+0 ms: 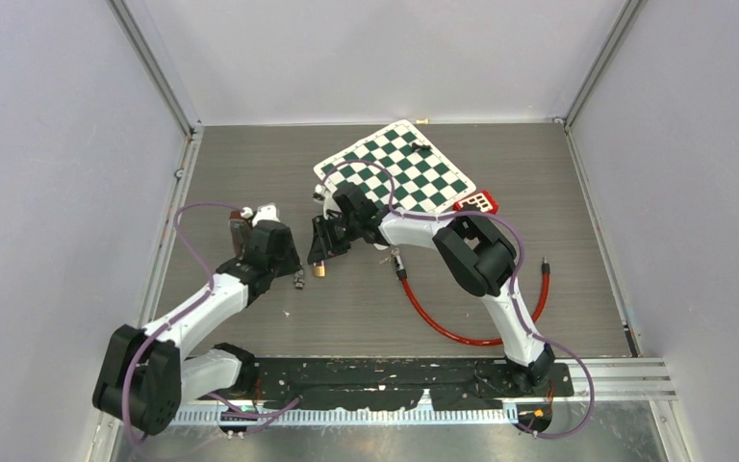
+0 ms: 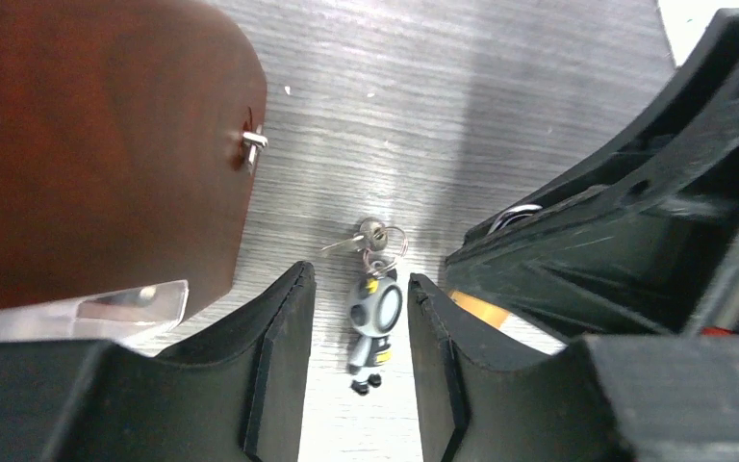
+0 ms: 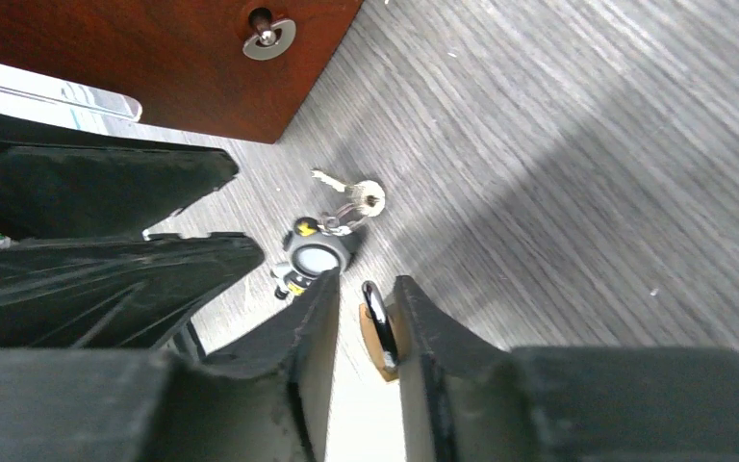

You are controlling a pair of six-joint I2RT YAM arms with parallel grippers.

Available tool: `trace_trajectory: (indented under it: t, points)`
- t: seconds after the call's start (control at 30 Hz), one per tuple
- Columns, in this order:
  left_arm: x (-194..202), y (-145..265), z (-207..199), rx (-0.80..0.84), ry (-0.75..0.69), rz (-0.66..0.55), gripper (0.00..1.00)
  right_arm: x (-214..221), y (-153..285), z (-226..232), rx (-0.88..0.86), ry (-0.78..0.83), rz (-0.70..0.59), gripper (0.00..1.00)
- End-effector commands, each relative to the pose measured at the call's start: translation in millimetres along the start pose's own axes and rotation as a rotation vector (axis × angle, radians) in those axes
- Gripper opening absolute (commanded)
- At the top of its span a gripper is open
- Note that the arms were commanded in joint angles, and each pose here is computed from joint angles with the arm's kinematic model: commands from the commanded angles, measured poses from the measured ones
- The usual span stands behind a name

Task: Lock with the key
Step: Place the key at the center of the board.

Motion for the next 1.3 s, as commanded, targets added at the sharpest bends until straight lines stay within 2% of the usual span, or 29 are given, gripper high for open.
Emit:
trace_trajectory:
  t: [0.0,0.1,0.27,0.57,0.73,0.87,1.0,1.1,1.27]
  points:
    - [-13,15,7,-0.086,0.041,-0.063,0.41,-20,6,30,-0.087,0.021,-0.046,0.52]
    - [-17,23,8,-0.070,0.049,-0.087,0.41,-24,14,38,-0.077,0.003,-0.052,0.59]
    - [-25,35,-2,0.054,0.058,-0.133,0.43,-30,31,36,0.083,0.004,-0.099,0.73]
    - [-29,39,-18,0.248,0.006,-0.169,0.53,-46,80,32,0.364,0.075,-0.247,0.81]
    - [-24,31,-36,0.379,-0.080,-0.132,0.55,-44,112,22,0.517,0.046,-0.324,0.80]
    - [-18,17,-59,0.410,-0.170,-0.075,0.56,-30,147,-6,0.626,-0.082,-0.368,0.72]
    - [-15,1,-86,0.443,-0.222,-0.014,0.49,-13,180,-35,0.693,-0.169,-0.409,0.69]
    - [-9,-13,-98,0.387,-0.254,0.052,0.46,2,193,-45,0.727,-0.196,-0.409,0.69]
    - [4,-34,-106,0.368,-0.227,0.145,0.40,14,207,-58,0.774,-0.244,-0.420,0.68]
Point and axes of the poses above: each gripper's point midway between its finger pads, its own y axis back along the fingers, its own z axis along the line the jaws close on, x = y × z, the point moved 9 cm from there along y, back along the fingers, and after that the axes turned 5 degrees about -y, right-handed, at the moved point
